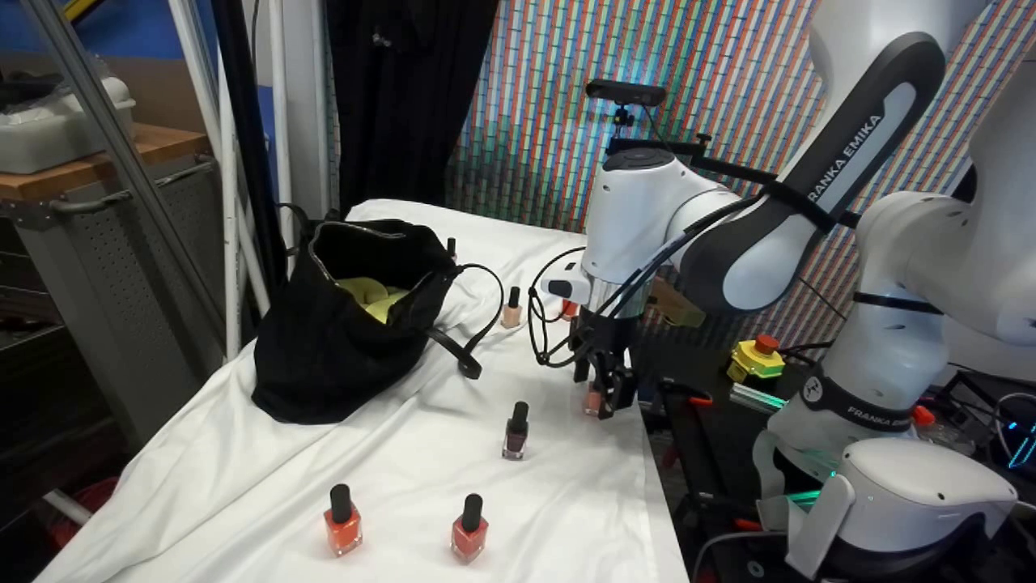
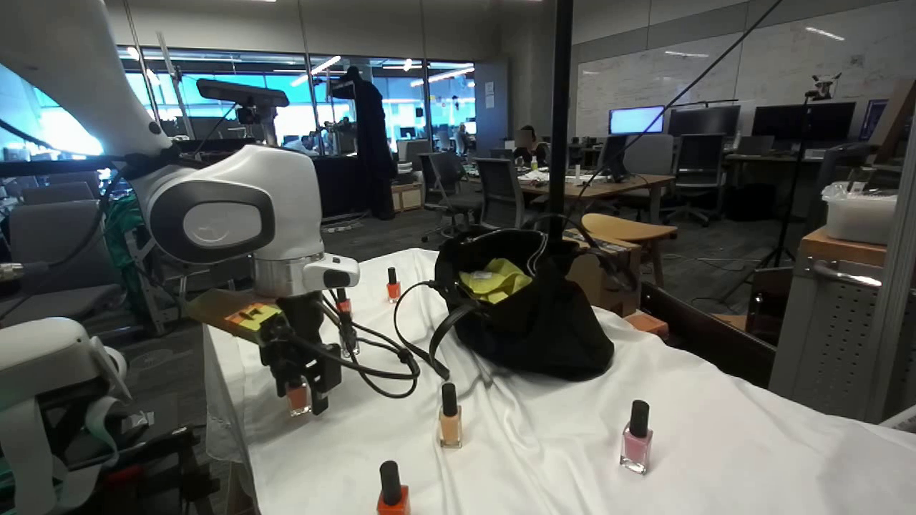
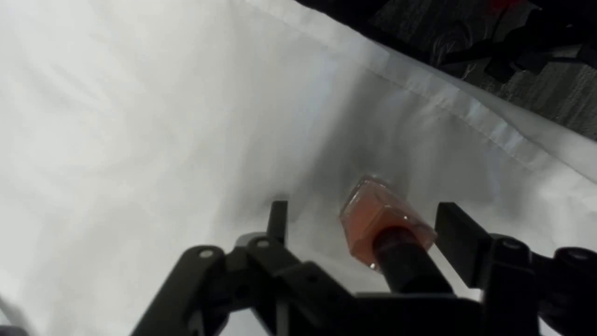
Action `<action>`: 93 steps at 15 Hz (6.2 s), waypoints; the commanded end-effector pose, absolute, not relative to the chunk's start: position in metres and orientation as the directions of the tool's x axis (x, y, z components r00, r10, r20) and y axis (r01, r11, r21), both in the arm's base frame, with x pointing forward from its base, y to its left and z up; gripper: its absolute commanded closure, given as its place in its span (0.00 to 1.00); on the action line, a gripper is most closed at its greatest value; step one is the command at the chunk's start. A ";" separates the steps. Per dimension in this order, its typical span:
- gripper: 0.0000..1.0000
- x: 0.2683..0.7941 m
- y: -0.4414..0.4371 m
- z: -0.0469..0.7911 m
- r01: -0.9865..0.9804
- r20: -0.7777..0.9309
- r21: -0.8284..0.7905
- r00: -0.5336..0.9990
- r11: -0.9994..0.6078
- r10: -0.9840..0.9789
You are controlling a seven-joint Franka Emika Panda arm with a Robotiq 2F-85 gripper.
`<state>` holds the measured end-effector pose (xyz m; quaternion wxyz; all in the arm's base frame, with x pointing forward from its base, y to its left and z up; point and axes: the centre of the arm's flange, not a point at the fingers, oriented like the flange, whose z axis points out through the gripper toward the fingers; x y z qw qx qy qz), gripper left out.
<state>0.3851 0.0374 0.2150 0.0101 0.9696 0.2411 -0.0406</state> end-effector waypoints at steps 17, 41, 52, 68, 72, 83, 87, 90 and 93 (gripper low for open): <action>0.85 0.415 0.037 0.257 0.428 -0.138 0.020 0.896 -0.903 0.422; 0.85 0.665 0.016 0.390 0.214 0.243 0.136 0.939 -0.967 0.242; 0.00 0.655 -0.011 0.404 0.157 0.211 0.111 0.961 -0.981 0.177; 0.00 0.605 -0.190 0.438 -0.148 0.124 0.043 0.982 -0.988 -0.142; 0.00 0.612 -0.231 0.417 -0.177 0.080 0.010 0.981 -0.984 -0.176; 0.00 0.627 -0.259 0.344 -0.010 -0.061 0.010 0.998 -1.000 -0.010; 0.00 0.630 -0.256 0.320 0.092 -0.095 0.012 0.991 -0.996 0.091; 0.00 0.636 -0.256 0.305 0.148 -0.115 0.017 0.983 -0.989 0.145; 0.00 0.643 -0.256 0.293 0.195 -0.125 0.032 0.974 -0.980 0.190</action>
